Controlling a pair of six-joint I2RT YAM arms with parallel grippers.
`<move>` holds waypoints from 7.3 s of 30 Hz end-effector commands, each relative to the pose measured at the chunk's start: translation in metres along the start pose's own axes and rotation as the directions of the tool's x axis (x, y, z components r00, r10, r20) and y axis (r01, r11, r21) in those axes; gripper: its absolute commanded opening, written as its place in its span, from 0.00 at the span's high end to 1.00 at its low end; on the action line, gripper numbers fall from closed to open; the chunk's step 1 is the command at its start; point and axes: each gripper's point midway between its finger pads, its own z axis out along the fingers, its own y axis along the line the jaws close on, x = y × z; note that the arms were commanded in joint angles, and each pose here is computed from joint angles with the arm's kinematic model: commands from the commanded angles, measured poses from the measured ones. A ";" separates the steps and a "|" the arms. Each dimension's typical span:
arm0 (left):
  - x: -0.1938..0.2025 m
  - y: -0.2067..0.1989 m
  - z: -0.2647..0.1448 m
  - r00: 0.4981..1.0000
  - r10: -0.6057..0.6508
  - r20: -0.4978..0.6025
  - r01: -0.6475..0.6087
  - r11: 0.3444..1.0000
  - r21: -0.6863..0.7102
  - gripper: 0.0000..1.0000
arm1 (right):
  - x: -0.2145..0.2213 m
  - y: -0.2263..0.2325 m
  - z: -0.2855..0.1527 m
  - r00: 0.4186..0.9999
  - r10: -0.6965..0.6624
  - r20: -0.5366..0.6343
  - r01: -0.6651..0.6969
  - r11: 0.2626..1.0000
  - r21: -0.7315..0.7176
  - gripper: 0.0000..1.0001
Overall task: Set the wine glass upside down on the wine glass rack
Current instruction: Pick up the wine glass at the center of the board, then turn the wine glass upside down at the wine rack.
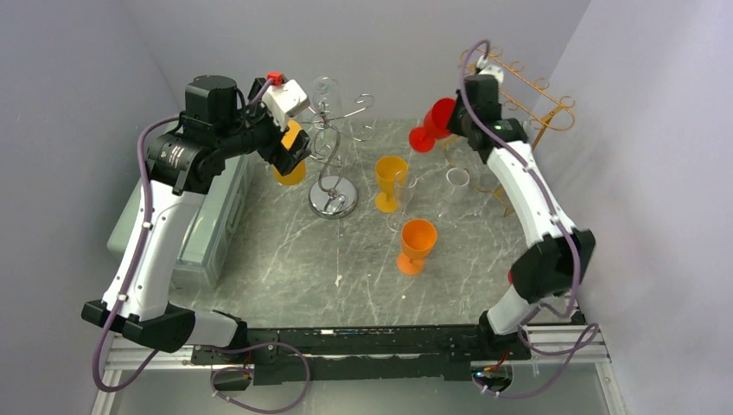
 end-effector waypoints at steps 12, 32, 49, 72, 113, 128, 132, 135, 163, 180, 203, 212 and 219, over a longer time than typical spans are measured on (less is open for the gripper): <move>-0.037 -0.026 -0.019 0.984 -0.114 0.136 0.098 0.988 0.120 0.01 | -0.091 0.080 -0.284 0.883 0.262 0.389 0.020 0.807 -0.590 1.00; -0.068 -0.056 -0.010 0.948 -0.231 0.218 0.144 0.925 0.352 0.01 | -0.067 0.138 -0.316 0.881 0.347 0.323 0.103 0.525 -0.845 1.00; -0.074 -0.042 0.021 0.941 -0.256 0.223 0.164 0.919 0.360 0.31 | -0.045 0.164 -0.327 0.878 0.406 0.253 0.101 0.359 -0.928 1.00; -0.127 -0.034 -0.021 0.555 0.574 0.603 -0.638 0.758 -0.134 1.00 | -0.025 0.139 -0.341 0.902 0.004 0.432 0.385 0.447 -0.808 0.00; -0.150 -0.064 0.008 0.241 0.808 0.538 -0.776 0.493 -0.393 1.00 | 0.035 0.179 -0.273 0.909 -0.059 0.413 0.409 0.325 -0.853 0.24; -0.133 -0.030 0.000 0.658 0.598 0.457 -0.550 0.797 -0.251 0.02 | -0.007 0.132 -0.196 0.861 -0.061 0.504 0.441 0.582 -0.683 0.76; -0.127 -0.022 -0.006 0.769 0.480 0.423 -0.431 0.877 -0.211 0.01 | -0.007 0.136 -0.175 0.848 -0.097 0.522 0.471 0.590 -0.656 0.74; -0.122 -0.020 -0.010 0.801 0.439 0.407 -0.389 0.898 -0.204 0.01 | -0.007 0.142 -0.161 0.843 -0.116 0.526 0.486 0.583 -0.650 0.74; -0.117 -0.022 -0.014 0.805 0.438 0.401 -0.388 0.899 -0.203 0.01 | 0.034 0.190 -0.105 0.877 -0.182 0.445 0.474 0.483 -0.736 0.74; -0.115 -0.022 -0.007 0.809 0.436 0.395 -0.391 0.900 -0.193 0.00 | 0.074 0.199 -0.108 0.880 -0.191 0.434 0.473 0.432 -0.768 0.77; -0.110 -0.017 0.001 0.821 0.443 0.359 -0.394 0.896 -0.205 0.01 | 0.086 0.188 -0.135 0.872 -0.043 0.488 0.458 0.424 -0.781 0.78; -0.109 -0.016 0.002 0.826 0.441 0.350 -0.393 0.897 -0.203 0.01 | 0.088 0.178 -0.131 0.886 0.048 0.462 0.385 0.478 -0.789 0.77; -0.107 -0.015 0.002 0.827 0.444 0.344 -0.394 0.895 -0.208 0.01 | 0.102 0.176 -0.117 0.918 0.042 0.395 0.320 0.510 -0.798 0.52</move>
